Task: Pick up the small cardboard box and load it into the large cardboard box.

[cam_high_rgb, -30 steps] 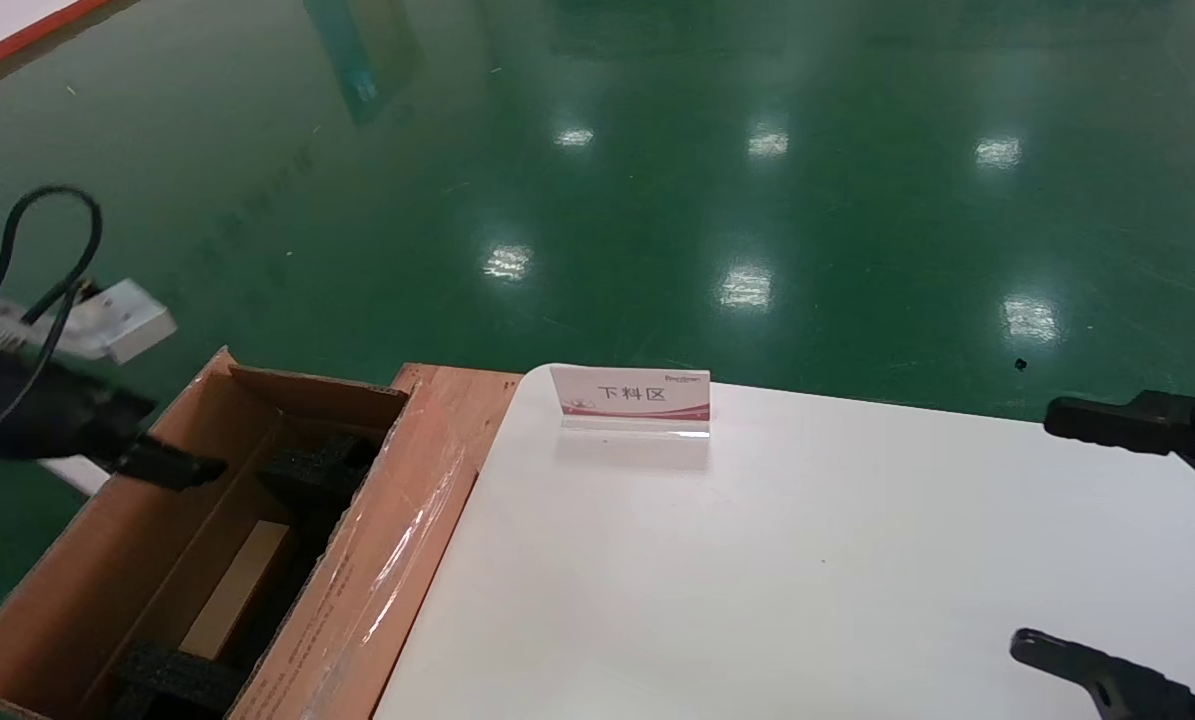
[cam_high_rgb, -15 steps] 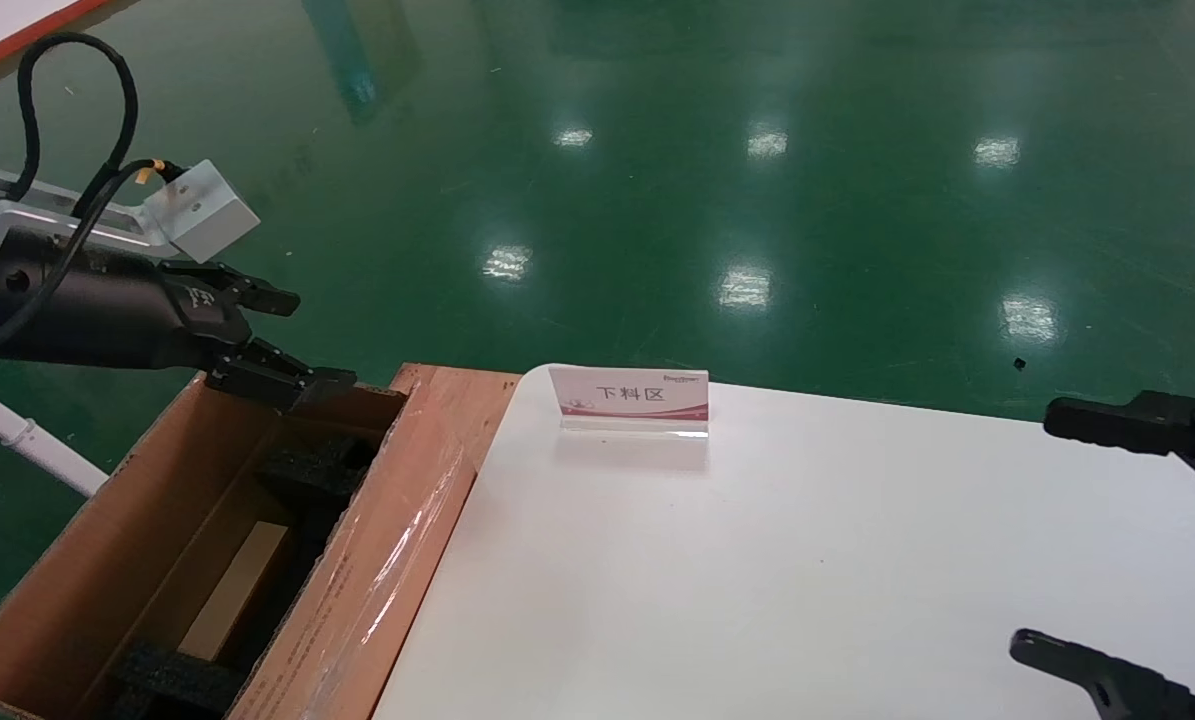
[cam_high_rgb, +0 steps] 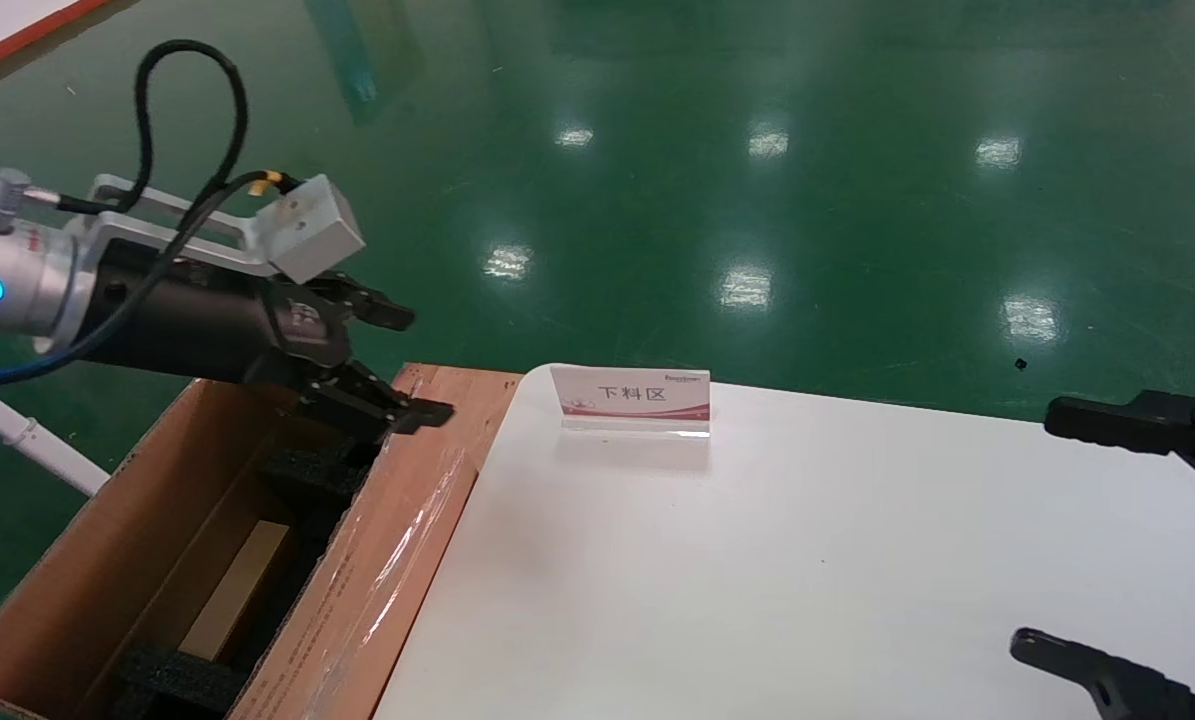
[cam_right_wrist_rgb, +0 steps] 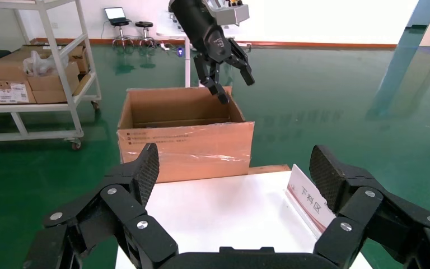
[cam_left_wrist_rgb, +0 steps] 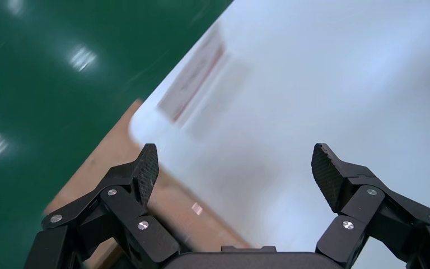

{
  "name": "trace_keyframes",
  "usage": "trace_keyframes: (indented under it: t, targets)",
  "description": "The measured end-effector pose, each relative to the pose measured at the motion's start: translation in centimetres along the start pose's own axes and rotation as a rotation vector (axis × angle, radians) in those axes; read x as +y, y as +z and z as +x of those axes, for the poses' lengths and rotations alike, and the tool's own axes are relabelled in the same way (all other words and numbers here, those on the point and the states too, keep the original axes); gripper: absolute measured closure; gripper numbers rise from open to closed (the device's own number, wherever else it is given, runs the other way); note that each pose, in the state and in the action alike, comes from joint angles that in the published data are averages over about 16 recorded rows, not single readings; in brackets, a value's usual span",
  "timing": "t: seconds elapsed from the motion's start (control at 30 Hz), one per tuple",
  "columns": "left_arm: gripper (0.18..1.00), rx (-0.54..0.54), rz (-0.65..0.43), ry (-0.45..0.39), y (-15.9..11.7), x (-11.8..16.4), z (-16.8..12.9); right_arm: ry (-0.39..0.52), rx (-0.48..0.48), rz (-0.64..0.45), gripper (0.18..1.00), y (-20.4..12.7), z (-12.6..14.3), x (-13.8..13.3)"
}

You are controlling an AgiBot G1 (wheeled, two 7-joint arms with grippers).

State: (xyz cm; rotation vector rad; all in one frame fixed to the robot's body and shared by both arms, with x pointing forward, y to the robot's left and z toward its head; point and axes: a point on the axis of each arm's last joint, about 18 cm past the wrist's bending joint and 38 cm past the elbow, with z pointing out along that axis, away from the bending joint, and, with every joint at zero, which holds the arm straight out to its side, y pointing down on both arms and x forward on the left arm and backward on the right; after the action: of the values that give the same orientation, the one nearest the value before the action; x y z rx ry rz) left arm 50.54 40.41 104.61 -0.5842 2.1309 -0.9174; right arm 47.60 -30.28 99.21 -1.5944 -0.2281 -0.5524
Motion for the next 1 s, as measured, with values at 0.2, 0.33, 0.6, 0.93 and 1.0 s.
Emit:
trace_keyframes:
  t: [0.2, 0.33, 0.6, 0.93, 1.0]
  targets:
    - [0.184, 0.101, 0.066, 0.058, 1.7, -1.5, 1.7, 0.000, 0.000, 0.000, 0.178, 0.0, 0.0, 0.0]
    - [0.184, 0.167, 0.117, 0.091, 2.6, -2.4, 2.9, 0.000, 0.000, 0.000, 0.178, 0.0, 0.0, 0.0]
    - [0.184, 0.290, 0.238, 0.145, 4.2, -3.6, 5.2, 0.000, 0.000, 0.000, 0.178, 0.0, 0.0, 0.0]
    - [0.184, 0.416, 0.421, 0.186, 5.3, -4.3, 7.9, 0.000, 0.000, 0.000, 0.178, 0.0, 0.0, 0.0]
    - [0.184, 0.436, 0.460, 0.191, 5.4, -4.3, 8.3, 0.000, 0.000, 0.000, 0.178, 0.0, 0.0, 0.0]
